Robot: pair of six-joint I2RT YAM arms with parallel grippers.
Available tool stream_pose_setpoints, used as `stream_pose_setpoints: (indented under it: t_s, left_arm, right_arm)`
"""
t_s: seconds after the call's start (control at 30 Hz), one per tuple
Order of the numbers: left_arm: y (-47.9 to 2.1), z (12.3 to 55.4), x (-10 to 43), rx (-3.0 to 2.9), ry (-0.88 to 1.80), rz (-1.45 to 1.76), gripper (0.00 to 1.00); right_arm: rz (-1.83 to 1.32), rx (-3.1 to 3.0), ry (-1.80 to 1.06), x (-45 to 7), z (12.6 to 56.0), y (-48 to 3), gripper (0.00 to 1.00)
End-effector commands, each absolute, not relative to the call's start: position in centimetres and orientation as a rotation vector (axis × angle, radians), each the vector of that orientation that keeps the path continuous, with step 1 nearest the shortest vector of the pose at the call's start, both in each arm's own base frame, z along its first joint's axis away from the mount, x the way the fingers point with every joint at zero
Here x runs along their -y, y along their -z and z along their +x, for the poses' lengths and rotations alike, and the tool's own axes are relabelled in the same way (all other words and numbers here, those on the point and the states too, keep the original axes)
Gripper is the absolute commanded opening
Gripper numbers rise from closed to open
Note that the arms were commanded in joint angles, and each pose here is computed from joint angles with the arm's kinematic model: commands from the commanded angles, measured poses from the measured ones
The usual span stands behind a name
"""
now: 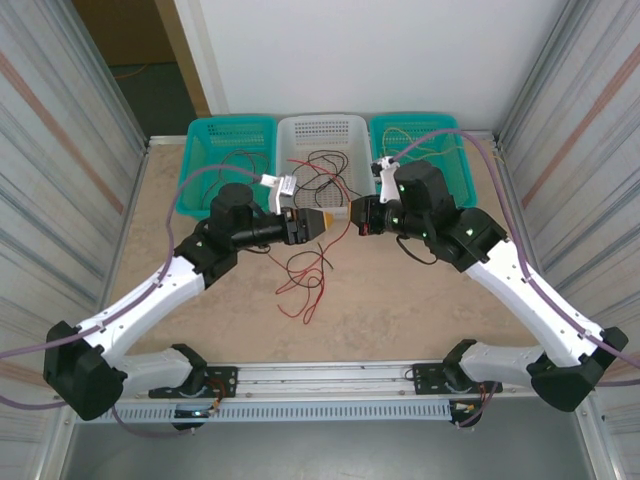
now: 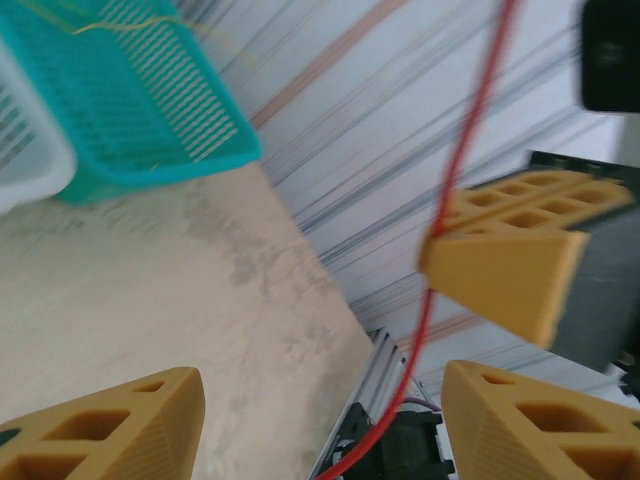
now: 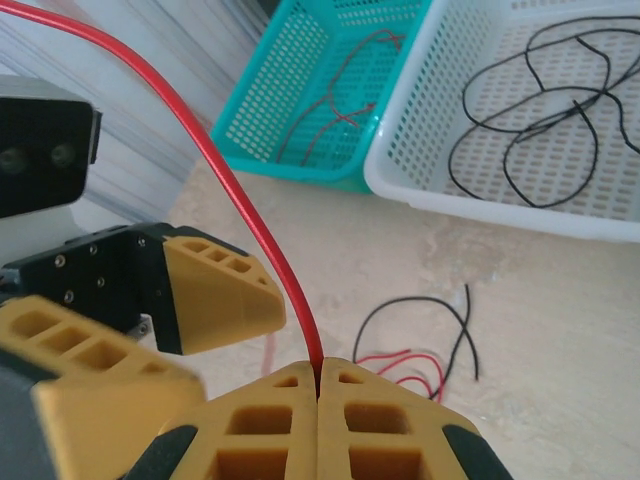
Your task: Untangle the cables
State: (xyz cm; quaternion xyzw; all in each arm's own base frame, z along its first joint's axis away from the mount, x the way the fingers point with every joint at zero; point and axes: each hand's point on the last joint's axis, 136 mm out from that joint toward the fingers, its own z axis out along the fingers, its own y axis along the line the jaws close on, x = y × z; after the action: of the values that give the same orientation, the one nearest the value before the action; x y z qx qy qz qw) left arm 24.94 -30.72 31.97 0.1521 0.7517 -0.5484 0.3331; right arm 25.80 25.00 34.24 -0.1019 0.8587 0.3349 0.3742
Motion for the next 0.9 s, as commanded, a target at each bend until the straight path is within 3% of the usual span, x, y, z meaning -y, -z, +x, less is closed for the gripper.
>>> stream_pose_setpoints:
  t_s: [0.0, 0.17, 0.53, 0.67, 0.8, 0.87]
  left_arm:
    - [-36.8, 23.2, 31.6, -1.736, 1.490, 0.570, 0.66]
    - [-37.4, 22.4, 32.9, -1.715, 1.516, 0.669, 0.63]
    - [-36.0, 23.0, 34.5, -1.787, 1.506, 0.692, 0.41]
    - [-35.8, 23.4, 34.3, -1.798, 1.476, 0.666, 0.27]
    - [-35.3, 24.6, 33.5, -1.835, 1.370, 0.602, 0.04]
    - [-35.5, 24.7, 33.1, -1.816, 1.344, 0.592, 0.00]
  right_arm:
    - [-0.267, -2.107, -1.009, -25.4, 25.1, -37.8, 0.00]
    - [-0.232, -2.076, -1.101, -25.3, 25.4, -39.1, 0.00]
    - [-0.194, -2.046, -1.174, -25.6, 25.6, -40.0, 0.00]
    - [-0.183, -2.047, -1.194, -25.8, 25.7, -39.8, 0.00]
    - [-0.161, -2.060, -1.206, -25.7, 25.7, -39.3, 0.00]
    - [-0.134, -2.070, -1.215, -25.6, 25.8, -38.9, 0.00]
